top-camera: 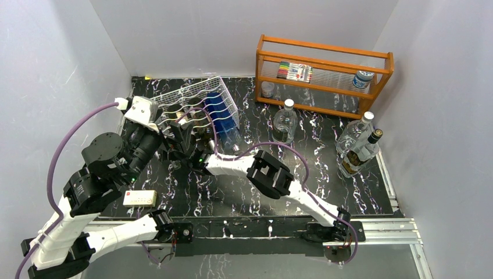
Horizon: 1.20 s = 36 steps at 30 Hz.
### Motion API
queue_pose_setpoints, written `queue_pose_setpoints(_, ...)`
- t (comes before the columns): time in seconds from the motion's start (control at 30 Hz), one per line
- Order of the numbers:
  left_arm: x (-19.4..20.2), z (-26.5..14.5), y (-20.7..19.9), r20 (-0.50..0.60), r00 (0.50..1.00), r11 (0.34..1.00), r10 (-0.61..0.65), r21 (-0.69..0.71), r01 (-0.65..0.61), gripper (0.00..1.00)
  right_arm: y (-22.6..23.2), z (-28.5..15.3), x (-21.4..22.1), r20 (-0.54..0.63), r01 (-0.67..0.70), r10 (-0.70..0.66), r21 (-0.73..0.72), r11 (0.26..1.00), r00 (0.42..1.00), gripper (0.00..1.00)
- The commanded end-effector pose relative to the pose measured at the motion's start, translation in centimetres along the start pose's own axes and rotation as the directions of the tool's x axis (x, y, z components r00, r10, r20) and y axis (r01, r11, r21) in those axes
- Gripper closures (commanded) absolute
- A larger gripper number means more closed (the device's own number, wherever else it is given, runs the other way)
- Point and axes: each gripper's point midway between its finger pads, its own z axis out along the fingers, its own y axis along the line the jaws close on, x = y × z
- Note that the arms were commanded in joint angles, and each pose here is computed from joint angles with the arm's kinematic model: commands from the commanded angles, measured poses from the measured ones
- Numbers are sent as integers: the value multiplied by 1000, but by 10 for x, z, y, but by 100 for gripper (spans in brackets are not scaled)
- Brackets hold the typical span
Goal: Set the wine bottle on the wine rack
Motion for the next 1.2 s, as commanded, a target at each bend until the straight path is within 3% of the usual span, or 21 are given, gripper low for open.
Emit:
queue_pose_setpoints(0.0,-10,-3,4,21,1000,1000,-6,-14,6,2,23,7,-63,186,-69,76,-44,997,980,94)
queue_pose_setpoints(0.33,-8,-1,4,14,1000,1000,1,-14,0,2,14,21,-59,220,-51,52,-11,999,974,68)
queue_pose_setpoints(0.6,-8,-3,5,14,1000,1000,-3,-16,3,2,2,30,-50,230,-43,39,15,999,972,59)
queue_pose_setpoints(0.73,-7,-4,5,13,1000,1000,-3,-16,3,2,-1,32,-46,235,-18,16,7,1000,972,49)
queue_pose_setpoints(1.17,-7,-5,7,15,1000,1000,-1,-22,2,2,1,33,-47,244,-13,17,-16,1000,970,29)
